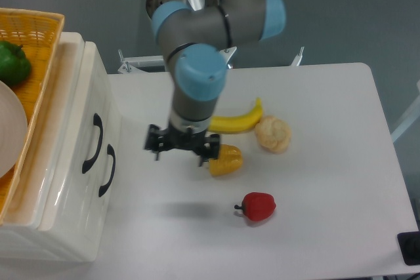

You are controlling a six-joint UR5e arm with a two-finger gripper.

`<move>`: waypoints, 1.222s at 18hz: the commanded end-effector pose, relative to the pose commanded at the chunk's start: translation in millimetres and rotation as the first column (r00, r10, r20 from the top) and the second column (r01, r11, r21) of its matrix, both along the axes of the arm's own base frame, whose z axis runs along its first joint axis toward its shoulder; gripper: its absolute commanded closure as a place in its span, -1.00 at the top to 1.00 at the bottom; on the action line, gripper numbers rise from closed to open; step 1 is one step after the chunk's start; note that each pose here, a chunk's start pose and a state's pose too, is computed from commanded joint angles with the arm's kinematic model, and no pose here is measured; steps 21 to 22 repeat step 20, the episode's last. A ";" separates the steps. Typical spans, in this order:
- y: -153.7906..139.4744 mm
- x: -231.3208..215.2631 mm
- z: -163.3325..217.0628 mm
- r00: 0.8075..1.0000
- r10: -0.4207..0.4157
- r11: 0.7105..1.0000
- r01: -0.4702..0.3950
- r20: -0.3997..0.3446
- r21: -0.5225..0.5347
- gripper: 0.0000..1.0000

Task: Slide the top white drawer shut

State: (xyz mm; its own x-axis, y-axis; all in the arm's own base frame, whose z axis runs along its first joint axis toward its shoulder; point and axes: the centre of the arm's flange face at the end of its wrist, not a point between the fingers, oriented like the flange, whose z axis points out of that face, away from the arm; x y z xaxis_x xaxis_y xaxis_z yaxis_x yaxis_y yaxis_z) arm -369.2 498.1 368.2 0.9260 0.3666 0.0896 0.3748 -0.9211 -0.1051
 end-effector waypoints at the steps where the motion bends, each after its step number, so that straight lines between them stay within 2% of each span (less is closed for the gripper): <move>1: -8.8 -5.5 0.6 1.000 -0.003 1.000 0.003 -0.021 -0.022 1.00; 4: -38.1 -37.6 4.5 0.998 -0.002 0.998 -0.002 -0.063 -0.060 1.00; 6: -54.9 -57.5 6.5 0.997 -0.030 0.997 0.025 -0.078 -0.069 1.00; 9: -85.5 -86.8 14.4 0.984 -0.141 0.987 0.131 -0.111 -0.096 1.00; 11: -106.3 -103.5 38.4 0.974 -0.171 0.983 0.159 -0.147 -0.095 1.00; 15: -137.8 -124.0 42.9 0.950 -0.274 0.957 0.255 -0.149 -0.135 1.00; 18: -161.1 -128.5 56.4 0.949 -0.266 0.960 0.246 -0.168 -0.133 1.00; 22: -168.6 -130.4 58.6 0.951 -0.264 0.961 0.244 -0.162 -0.131 1.00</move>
